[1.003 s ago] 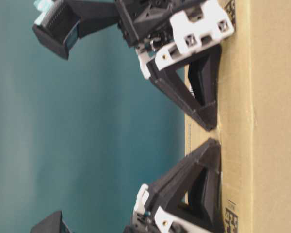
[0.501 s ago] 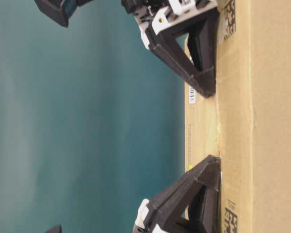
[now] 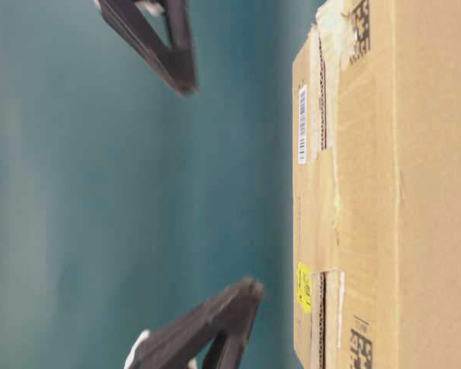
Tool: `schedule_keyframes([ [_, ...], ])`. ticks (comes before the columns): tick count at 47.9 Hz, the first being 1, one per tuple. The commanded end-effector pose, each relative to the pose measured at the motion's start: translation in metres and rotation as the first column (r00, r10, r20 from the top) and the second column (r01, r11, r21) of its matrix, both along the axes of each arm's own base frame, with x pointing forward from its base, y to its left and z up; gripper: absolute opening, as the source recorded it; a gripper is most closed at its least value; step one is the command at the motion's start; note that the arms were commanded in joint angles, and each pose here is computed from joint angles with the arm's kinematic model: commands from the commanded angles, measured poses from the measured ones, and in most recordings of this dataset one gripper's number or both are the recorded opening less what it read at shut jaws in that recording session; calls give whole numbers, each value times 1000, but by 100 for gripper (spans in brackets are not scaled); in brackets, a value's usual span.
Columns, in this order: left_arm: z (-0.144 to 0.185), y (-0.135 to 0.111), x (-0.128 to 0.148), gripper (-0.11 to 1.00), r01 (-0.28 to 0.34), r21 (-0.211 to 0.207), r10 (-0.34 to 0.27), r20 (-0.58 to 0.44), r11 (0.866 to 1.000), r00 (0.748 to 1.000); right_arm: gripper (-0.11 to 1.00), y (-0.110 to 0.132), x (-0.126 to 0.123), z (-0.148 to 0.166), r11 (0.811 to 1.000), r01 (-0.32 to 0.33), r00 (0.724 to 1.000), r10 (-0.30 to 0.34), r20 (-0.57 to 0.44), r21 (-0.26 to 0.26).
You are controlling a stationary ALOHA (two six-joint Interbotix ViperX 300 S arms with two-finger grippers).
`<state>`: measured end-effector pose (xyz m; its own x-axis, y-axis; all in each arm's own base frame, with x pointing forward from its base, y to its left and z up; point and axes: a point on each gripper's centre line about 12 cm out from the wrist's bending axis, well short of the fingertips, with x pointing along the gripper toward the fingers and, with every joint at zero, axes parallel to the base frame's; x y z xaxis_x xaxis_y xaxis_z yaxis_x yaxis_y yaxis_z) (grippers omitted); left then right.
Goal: Apply tape along the seams of the closed cardboard box to seal it securely.
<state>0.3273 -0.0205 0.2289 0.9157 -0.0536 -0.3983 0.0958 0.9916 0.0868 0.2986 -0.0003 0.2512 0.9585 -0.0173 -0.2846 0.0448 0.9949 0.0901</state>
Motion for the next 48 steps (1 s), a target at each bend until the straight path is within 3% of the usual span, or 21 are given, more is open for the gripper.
schedule_keyframes([
  [1, 10, 7, -17, 0, -19, -4, 19, 41, 1000, 999, 0, -1, -16, 13, 1000, 0, 999, 0, 34, 3],
  [13, 13, 18, -73, 0, -54, -20, 56, 100, 998, 993, -1, 1, -66, 13, 1000, -16, 1000, 16, 11, 11],
  [28, 3, 19, -131, 0, -57, -27, 61, 142, 998, 988, -1, 1, -108, -25, 1000, -13, 999, 14, -33, 25],
  [37, -8, 19, -150, 0, -55, -27, 58, 107, 998, 993, -1, 0, -119, -48, 999, -5, 997, 8, -80, 38],
  [48, -18, 19, -160, 0, -54, -26, 57, 91, 998, 994, -1, 0, -119, -52, 999, 0, 996, 4, -89, 39],
])
